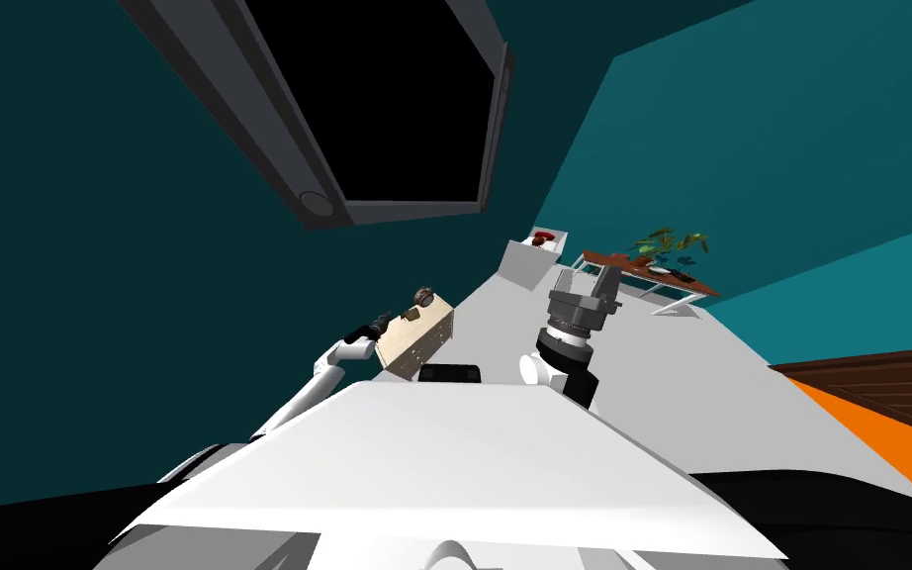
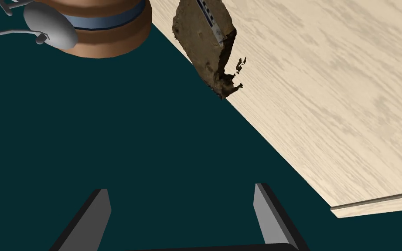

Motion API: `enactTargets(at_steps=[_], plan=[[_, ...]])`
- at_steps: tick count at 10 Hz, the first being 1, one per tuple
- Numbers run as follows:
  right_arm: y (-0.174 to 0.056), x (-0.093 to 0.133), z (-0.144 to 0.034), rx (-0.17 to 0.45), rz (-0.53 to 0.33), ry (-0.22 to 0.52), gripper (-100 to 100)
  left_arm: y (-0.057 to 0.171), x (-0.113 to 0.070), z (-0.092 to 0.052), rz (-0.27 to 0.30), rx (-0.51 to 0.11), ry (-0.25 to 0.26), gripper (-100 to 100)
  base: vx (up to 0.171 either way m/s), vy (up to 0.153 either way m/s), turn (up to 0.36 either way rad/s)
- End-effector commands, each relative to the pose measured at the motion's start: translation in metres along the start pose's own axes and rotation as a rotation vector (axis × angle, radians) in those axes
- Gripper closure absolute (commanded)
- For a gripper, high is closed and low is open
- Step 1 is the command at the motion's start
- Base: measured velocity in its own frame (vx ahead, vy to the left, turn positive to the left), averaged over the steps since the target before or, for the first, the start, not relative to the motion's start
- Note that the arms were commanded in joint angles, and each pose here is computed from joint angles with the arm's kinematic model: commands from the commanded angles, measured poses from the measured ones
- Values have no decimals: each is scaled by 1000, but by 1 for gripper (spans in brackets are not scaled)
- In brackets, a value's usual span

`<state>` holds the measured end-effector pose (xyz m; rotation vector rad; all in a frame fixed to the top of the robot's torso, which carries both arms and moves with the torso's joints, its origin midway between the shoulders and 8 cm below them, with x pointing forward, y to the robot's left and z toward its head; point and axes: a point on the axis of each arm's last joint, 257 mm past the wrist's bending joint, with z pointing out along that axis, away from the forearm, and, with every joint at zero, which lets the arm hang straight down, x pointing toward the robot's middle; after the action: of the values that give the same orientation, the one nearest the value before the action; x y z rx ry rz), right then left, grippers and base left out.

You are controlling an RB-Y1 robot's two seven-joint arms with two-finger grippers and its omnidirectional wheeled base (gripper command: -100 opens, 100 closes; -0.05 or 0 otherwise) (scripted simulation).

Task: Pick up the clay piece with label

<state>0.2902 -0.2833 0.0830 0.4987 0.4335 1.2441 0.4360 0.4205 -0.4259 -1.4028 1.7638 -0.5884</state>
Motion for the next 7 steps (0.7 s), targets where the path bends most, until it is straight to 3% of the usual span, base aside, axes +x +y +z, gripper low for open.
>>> enactTargets(at_steps=[1, 2, 3, 6, 7], plan=[[0, 0, 0, 0, 0, 0, 0, 26, -8, 2, -7, -82, 6, -100, 10, 1, -270], [0, 0, 0, 0, 0, 0, 0, 31, -7, 2, -7, -99, 10, -100, 51, -12, -285], [0, 0, 0, 0, 0, 0, 0, 51, -14, 2, -14, -159, 11, -100, 92, -10, -312], [0, 0, 0, 0, 0, 0, 0, 79, -18, 0, -23, -252, 20, -100, 22, 3, -156], [0, 0, 0, 0, 0, 0, 0, 99, -24, -3, -33, -316, 24, -100, 7, 3, -218]])
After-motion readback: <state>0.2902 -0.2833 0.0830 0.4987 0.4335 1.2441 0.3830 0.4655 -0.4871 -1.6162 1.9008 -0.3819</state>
